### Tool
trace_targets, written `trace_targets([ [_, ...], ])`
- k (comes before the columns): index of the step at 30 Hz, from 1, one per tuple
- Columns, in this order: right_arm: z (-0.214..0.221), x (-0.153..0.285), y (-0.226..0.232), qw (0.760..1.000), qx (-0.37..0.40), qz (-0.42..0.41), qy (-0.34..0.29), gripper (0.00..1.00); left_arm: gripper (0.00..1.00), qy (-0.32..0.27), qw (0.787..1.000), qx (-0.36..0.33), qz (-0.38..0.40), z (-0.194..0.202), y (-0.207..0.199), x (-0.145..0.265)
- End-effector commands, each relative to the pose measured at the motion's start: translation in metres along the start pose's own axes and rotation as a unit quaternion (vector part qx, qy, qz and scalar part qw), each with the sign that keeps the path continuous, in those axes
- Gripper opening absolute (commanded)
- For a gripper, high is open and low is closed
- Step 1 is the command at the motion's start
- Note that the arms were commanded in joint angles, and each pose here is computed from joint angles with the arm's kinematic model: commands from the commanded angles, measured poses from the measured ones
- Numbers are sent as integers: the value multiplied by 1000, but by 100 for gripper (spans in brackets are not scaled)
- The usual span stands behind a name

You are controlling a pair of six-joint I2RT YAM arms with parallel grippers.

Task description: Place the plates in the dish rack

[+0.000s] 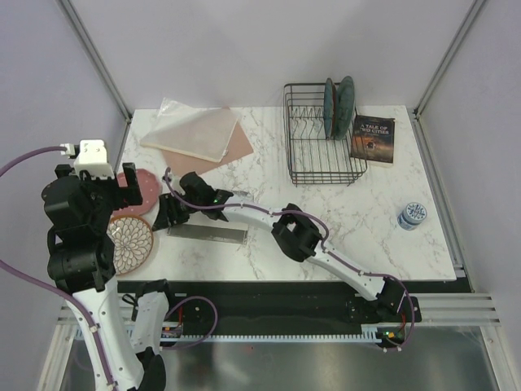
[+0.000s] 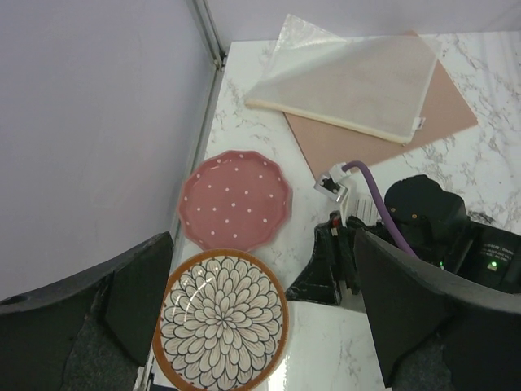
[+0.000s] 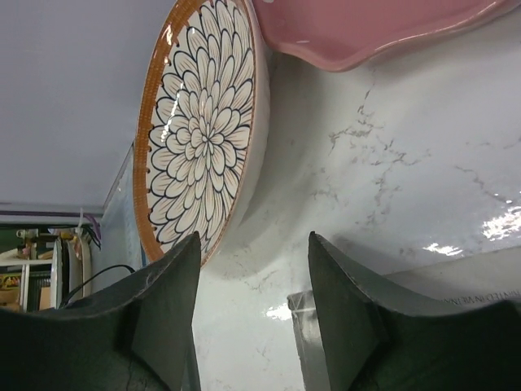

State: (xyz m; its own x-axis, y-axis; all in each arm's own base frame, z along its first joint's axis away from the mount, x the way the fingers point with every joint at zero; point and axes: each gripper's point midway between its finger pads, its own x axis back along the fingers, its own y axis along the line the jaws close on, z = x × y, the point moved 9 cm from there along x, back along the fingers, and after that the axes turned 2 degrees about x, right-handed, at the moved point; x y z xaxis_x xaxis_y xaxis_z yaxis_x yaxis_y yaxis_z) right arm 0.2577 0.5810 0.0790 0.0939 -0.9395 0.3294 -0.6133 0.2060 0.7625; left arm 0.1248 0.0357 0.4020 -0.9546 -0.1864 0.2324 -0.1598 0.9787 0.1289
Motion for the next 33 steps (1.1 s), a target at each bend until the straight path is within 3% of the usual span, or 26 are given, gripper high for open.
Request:
trace_targets([
  [1,19,-22,-3,1000,-21,7,-11,62,99,22,999,16,26,8,-7,4],
  [3,25,-27,5,1000,-17,6,-10,61,99,24,999,19,30,9,-8,6],
  [7,35,-36,13,1000,-11,23,-15,49,99,20,999,29,33,8,-10,12],
  [15,40,-44,18,998,1,49,-36,43,99,11,999,37,37,10,-13,31],
  [19,40,-46,23,998,10,43,-41,0,99,6,999,37,38,12,-14,39],
  [26,-8,-19,42,994,40,40,-95,0,99,-9,998,42,52,11,-18,49],
  [33,-97,68,61,983,63,56,-166,0,100,-49,996,39,67,2,-20,49],
])
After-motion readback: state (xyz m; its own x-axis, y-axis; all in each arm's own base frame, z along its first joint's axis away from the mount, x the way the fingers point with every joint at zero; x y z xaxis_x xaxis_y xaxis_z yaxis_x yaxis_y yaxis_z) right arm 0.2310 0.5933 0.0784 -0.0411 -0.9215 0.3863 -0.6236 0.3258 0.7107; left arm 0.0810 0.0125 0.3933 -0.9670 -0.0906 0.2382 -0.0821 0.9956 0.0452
